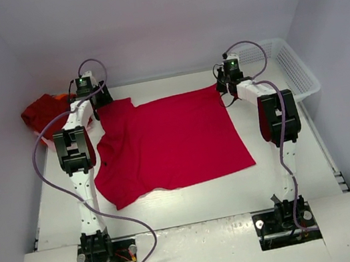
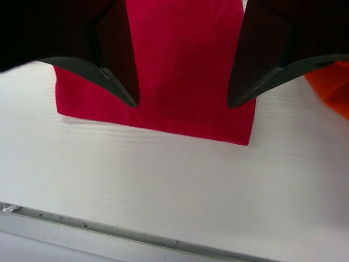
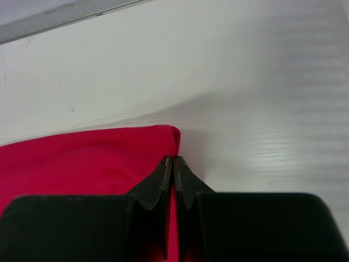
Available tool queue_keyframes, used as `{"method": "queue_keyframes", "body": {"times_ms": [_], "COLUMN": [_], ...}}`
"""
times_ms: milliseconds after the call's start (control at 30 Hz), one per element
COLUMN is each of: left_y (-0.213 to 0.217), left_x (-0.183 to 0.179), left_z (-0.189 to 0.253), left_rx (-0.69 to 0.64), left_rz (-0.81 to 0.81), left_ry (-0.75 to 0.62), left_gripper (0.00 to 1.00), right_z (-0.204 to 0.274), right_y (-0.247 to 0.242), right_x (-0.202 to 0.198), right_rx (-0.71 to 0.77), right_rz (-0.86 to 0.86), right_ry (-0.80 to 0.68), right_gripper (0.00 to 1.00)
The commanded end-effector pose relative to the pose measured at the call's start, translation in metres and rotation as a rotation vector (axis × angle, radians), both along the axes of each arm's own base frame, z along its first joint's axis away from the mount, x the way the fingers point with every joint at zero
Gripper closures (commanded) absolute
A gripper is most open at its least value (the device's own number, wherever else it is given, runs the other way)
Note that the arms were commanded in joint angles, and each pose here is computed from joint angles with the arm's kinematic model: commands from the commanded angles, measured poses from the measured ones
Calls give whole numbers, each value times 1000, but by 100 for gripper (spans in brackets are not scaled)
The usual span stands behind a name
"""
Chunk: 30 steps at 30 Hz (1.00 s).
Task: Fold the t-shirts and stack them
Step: Flatten the tshirt out
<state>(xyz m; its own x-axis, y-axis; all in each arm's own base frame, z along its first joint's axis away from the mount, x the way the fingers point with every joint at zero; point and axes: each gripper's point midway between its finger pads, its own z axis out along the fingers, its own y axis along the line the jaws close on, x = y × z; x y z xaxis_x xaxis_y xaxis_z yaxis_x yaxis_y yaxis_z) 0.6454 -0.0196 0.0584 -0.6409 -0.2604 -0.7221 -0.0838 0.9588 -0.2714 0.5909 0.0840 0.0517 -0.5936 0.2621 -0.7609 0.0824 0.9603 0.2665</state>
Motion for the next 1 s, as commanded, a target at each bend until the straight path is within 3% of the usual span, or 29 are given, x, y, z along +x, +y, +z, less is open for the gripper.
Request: {"method": "queue_keyframes", "body": {"times_ms": [0, 367, 433, 600, 667, 700, 800, 867, 967], "left_y": [-2, -7, -28, -33, -36, -37, -40, -40, -39], "left_x": [5, -4, -7, -9, -9, -11, -12, -14, -17], "left_z": [26, 22, 20, 17, 17, 15, 15, 16, 13], "left_rx": [18, -6, -6, -10, -11, -9, 10, 13, 17], "left_rz": [-7, -3, -36, -47, -54, -59, -61, -59, -55], "left_ry": [-51, 18, 26, 43, 44, 53, 55, 56, 70], "left_gripper": [40, 40, 40, 41, 48, 60, 77, 82, 99], "right_z": [21, 28, 29, 33, 32, 34, 34, 35, 37], "right_y": [0, 4, 4, 3, 3, 4, 3, 3, 3], "right_x": [13, 12, 10, 9, 8, 8, 8, 8, 9], "right_rx": [18, 43, 43, 43, 44, 46, 45, 45, 50], "right_rz": [0, 3, 3, 1, 0, 1, -2, -2, -1], "right_ry": [-81, -93, -95, -101, -99, -102, -102, -104, -108], "right_gripper": [100, 100, 100, 100, 100, 100, 100, 100, 100]}}
